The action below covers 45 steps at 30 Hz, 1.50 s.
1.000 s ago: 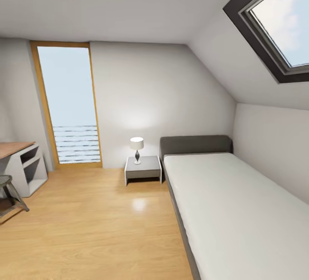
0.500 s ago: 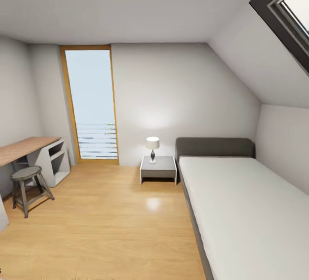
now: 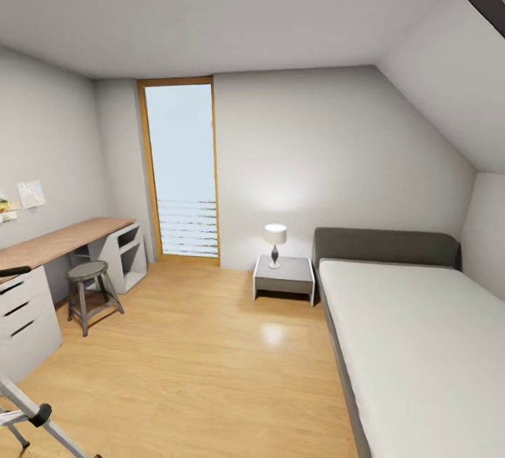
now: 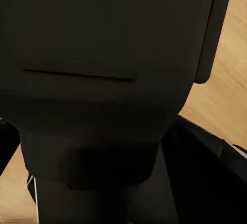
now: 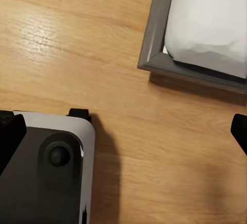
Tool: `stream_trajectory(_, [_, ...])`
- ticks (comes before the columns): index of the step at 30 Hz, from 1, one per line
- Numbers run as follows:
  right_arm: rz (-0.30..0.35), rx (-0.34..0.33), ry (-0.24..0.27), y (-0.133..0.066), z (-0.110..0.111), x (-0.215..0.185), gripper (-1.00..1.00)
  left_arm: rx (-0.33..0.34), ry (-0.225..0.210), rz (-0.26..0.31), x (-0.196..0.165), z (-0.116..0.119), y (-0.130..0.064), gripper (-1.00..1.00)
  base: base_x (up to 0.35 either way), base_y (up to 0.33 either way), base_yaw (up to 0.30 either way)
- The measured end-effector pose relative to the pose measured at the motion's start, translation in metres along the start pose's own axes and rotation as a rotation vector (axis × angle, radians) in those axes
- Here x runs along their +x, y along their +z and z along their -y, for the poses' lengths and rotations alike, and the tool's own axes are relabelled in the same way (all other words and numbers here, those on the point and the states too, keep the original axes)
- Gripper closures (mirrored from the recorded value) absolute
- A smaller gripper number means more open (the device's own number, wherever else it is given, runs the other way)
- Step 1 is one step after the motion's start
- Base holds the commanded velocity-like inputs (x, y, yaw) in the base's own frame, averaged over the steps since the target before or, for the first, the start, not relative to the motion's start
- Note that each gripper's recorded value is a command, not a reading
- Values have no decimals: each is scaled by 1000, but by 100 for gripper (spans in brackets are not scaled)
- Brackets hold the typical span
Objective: Attach the digital camera to the camera tripod in the bedroom.
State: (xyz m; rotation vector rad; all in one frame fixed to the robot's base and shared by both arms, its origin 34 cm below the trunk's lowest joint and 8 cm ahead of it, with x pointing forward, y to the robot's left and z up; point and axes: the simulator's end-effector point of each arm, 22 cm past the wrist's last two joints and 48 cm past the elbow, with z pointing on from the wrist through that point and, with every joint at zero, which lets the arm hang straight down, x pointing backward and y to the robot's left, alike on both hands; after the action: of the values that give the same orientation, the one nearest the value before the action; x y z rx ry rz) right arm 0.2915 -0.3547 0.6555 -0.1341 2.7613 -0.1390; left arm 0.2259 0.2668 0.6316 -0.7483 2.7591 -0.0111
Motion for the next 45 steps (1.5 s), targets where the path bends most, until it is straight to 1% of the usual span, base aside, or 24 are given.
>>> stream_trajectory(12, [1,-3,0,0,-3,-1,-100,-2,-3,-3,2,0,0,100,0,0,269])
stream_trajectory(45, [0,0,0,0,0,0,-100,0,-2,-4,2,2,0,100,0,0,269])
